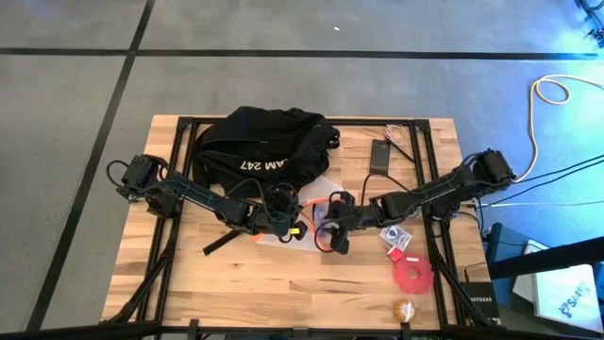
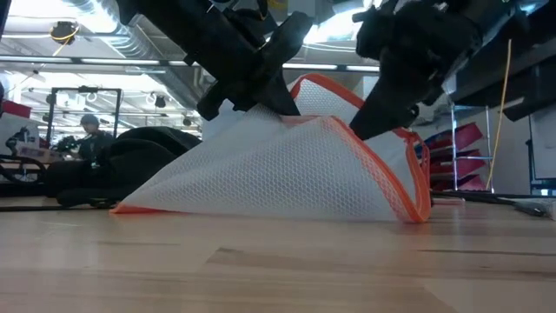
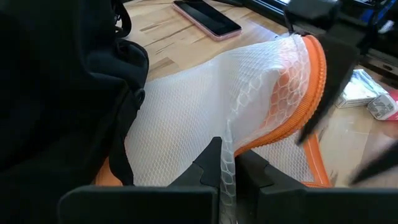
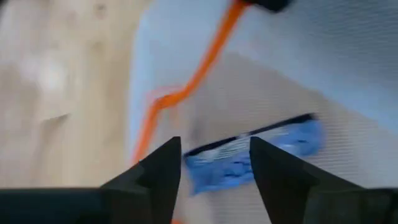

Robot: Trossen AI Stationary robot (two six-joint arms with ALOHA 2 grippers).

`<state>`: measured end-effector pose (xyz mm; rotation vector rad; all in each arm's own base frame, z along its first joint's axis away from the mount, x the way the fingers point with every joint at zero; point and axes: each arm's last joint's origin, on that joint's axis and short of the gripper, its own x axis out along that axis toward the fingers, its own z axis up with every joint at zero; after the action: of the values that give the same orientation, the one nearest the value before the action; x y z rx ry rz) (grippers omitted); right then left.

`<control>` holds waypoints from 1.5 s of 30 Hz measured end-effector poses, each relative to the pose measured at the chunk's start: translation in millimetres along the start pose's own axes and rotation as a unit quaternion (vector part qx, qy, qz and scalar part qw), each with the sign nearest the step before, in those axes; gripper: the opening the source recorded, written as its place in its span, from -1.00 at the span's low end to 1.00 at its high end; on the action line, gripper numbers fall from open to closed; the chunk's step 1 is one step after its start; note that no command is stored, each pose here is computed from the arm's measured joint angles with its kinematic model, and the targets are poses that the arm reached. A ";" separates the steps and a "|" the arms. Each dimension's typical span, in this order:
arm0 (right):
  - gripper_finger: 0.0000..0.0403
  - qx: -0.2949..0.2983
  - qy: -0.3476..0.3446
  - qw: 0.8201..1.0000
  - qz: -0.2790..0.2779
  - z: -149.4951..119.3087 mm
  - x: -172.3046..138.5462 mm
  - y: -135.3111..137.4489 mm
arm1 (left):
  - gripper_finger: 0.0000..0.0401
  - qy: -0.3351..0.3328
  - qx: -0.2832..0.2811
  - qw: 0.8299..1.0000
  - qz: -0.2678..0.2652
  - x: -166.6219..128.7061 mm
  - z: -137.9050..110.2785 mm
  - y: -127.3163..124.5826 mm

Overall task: Unpack backpack
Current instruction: Put the pink charger adapter into the zipper pouch

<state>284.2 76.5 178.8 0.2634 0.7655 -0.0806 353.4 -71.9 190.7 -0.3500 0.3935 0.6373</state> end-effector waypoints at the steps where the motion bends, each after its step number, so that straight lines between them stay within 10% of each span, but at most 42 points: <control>1: -0.11 -0.004 0.010 1.000 0.019 -0.1 -0.7 3.0 | -1.00 0.000 0.000 1.000 0.000 0.0 0.0 0.0; 6: -0.13 -0.048 0.046 0.994 0.092 -8.9 -4.8 20.8 | -1.00 0.000 0.000 1.000 0.000 0.0 0.0 0.0; 14: -0.23 -0.082 0.095 0.991 0.048 -30.5 -11.4 26.2 | -1.00 0.000 0.000 1.000 0.000 0.0 0.0 0.0; 19: -0.25 0.031 0.192 0.978 0.073 -42.0 -29.0 27.9 | -1.00 0.000 0.000 1.000 0.000 -0.1 -0.1 -0.1; 31: -0.26 0.169 0.365 0.912 -0.079 -78.4 -61.5 27.7 | -1.00 0.000 -0.001 1.000 0.000 0.1 -0.3 -0.1; 39: -0.26 0.147 0.323 0.930 -0.092 -66.8 -75.1 47.7 | -1.00 0.000 -0.001 1.000 0.000 0.2 -0.2 0.1; 45: -0.26 0.158 0.350 0.911 -0.149 -78.8 -85.9 47.0 | -1.00 0.000 -0.001 1.000 0.000 0.2 -0.1 0.1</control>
<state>177.2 140.7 193.7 0.4932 1.5119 -0.4179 353.5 -71.8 190.4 -0.3526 0.3931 0.6385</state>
